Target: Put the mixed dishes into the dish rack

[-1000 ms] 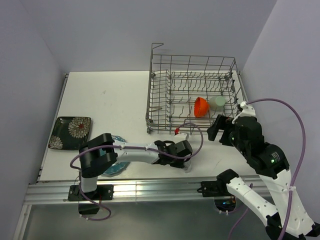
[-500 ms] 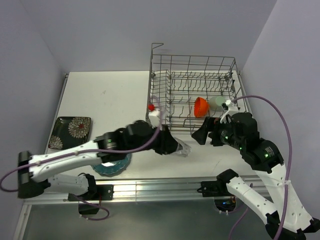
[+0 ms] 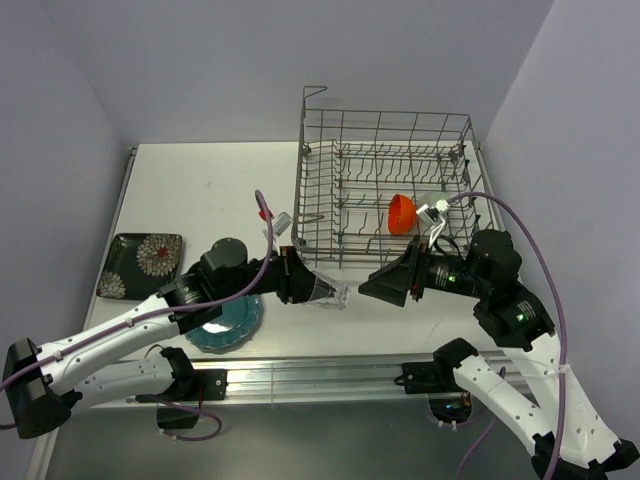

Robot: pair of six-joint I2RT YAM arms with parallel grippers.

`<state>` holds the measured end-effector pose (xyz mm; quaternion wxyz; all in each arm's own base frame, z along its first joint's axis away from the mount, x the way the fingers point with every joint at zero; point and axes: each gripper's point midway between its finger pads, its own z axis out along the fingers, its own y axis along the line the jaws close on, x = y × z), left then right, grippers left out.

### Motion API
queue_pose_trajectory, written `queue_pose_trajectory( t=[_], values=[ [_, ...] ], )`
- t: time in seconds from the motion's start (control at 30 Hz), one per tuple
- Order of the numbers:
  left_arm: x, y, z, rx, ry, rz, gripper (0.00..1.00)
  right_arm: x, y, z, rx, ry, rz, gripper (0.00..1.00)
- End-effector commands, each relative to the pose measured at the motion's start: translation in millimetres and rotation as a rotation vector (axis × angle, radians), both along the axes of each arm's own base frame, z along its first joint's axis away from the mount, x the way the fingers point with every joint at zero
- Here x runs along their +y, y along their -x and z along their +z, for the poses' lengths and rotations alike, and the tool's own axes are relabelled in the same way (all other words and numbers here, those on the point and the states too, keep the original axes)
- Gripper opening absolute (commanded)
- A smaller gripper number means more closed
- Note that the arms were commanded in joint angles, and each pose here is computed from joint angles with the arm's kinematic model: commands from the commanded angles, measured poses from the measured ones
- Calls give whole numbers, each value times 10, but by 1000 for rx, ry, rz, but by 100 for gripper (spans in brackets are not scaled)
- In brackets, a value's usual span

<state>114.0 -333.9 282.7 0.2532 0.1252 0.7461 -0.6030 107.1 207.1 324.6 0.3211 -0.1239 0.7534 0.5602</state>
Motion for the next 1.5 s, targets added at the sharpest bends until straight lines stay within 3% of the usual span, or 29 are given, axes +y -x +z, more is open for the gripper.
queue_pose_trajectory(
  t=[0.0,0.27,0.77,1.3,1.47],
  values=[
    [8,133,533,-71,197,-80,0,95,164,274,-60,-111,130,96],
    [-27,188,688,-55,280,-119,0,135,192,196,-38,-153,167,94],
    [-143,146,644,-27,309,-140,0,288,255,280,-24,-255,237,86],
    [-147,173,668,-19,335,-158,0,650,346,221,14,-255,316,77],
    [-138,190,659,-15,338,-165,0,678,319,217,0,-241,301,69]
  ],
)
